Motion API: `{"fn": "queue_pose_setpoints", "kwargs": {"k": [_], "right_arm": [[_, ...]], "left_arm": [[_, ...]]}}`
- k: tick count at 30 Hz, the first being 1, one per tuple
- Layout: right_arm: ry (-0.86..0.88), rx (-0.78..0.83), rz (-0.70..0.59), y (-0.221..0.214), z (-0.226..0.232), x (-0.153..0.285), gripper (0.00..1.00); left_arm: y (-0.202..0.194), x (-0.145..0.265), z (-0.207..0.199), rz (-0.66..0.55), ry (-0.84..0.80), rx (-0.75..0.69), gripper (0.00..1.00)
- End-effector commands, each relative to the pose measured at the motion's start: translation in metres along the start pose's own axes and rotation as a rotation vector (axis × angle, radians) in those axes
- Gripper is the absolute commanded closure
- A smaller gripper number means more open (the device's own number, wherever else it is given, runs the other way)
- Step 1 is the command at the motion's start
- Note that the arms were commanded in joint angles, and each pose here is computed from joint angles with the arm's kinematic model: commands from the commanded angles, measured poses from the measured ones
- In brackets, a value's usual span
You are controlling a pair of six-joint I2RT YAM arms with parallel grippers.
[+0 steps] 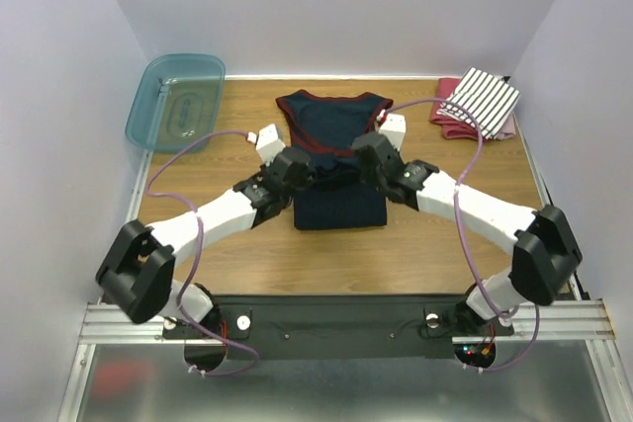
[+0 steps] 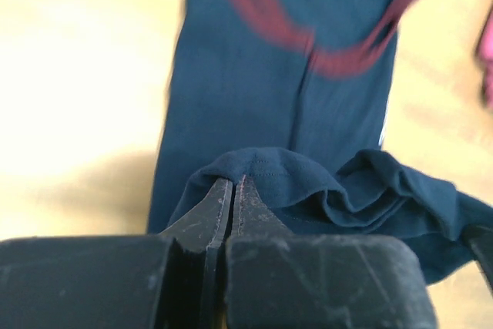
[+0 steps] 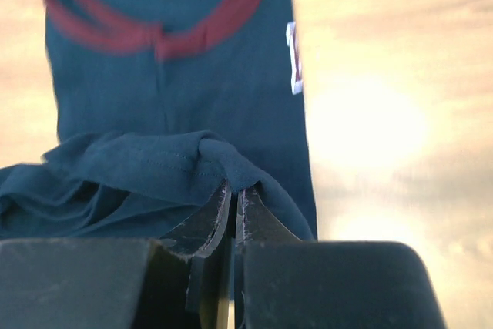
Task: Fold and stack the tank tops
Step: Fold the tank top
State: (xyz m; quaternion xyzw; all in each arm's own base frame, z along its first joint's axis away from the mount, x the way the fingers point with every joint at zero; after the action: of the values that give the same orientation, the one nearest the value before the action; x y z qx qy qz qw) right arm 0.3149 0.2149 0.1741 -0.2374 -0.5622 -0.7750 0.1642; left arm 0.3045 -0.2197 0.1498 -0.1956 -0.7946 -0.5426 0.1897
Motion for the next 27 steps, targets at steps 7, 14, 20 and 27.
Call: {"fn": "queue_pose_setpoints", "kwargs": {"k": [7,14,20,27], "right_arm": [[0.039,-0.027,0.048,0.02,0.009,-0.091,0.93],[0.117,-0.028,0.045,0.033,0.031,-0.117,0.27],[0.109,-0.019,-0.027,0.057,0.029,-0.103,0.15],[0.192,-0.049,0.055,0.038,0.023,-0.072,0.35]], "left_arm": [[0.031,-0.09,-0.012,0.016,-0.032,-0.059,0.98],[0.026,-0.105,-0.019,0.005,-0.122,-0.033,0.43],[0.06,-0.08,-0.02,-0.08,-0.12,-0.026,0.32],[0.064,-0.05,-0.018,-0.077,-0.149,0.025,0.7]]}}
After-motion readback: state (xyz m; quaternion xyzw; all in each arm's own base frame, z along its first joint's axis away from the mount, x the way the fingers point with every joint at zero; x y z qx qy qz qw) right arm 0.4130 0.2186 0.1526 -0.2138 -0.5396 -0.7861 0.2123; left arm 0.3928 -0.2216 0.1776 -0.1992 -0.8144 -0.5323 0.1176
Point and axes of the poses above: each gripper's point midway between its finger pads, its own x axis back along the fingers, its own z axis along the line the jaws close on, y = z × x, the point moved 2 cm from there along x, back along the fingers, and after that the axes turned 10 degrees about -x, right-handed, at the moved point
